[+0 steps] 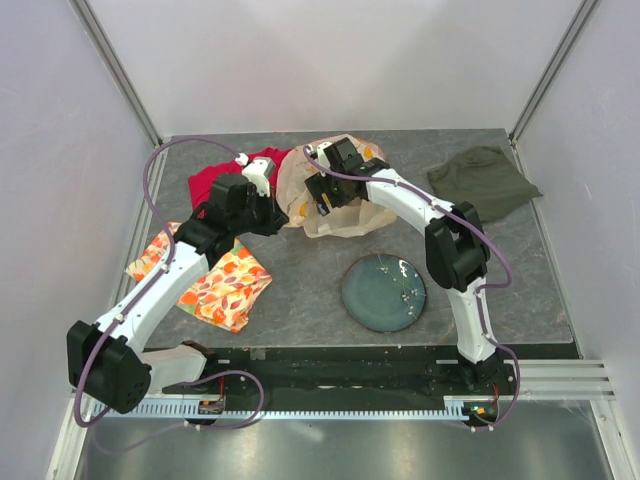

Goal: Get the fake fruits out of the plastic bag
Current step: Take out the fake fruit from the plastic bag.

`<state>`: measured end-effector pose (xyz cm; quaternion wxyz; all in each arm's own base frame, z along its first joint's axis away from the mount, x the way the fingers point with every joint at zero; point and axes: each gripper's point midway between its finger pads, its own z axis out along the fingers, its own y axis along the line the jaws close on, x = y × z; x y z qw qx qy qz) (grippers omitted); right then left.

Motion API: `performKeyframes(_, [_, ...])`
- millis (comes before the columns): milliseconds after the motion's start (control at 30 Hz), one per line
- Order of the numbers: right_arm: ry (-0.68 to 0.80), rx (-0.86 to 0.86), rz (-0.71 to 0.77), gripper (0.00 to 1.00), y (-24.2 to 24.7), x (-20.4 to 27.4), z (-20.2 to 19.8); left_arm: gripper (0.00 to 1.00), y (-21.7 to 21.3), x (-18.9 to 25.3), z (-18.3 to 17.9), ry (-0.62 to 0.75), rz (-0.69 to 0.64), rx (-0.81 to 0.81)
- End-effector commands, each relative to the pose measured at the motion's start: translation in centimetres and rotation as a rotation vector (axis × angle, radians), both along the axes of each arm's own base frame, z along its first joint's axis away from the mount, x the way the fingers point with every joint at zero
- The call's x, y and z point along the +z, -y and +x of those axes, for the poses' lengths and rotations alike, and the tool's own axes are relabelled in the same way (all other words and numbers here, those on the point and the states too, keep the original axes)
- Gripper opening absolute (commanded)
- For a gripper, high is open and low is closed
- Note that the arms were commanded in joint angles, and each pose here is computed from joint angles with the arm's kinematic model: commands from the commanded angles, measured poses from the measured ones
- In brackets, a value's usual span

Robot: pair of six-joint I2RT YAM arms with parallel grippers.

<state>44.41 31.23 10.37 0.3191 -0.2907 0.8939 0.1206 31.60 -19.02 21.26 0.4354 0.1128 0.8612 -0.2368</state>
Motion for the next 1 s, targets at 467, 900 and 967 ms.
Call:
performKeyframes(467, [0.048, -0.129, 0.126, 0.88, -0.7, 3.3, 3.3, 0.02, 0.6, 1.6, -1.3, 0.013, -0.043, -0.092])
performKeyframes(900, [-0.020, -0.203, 0.172, 0.87, 0.2, 1.4, 4.9, 0.02, 0.5, 1.1, -3.1, -0.024, -0.042, -0.144])
performKeyframes(967, [-0.036, -0.209, 0.189, 0.87, -0.2, 0.9, 5.0, 0.02, 0.7, 1.3, -3.3, -0.024, -0.045, -0.163])
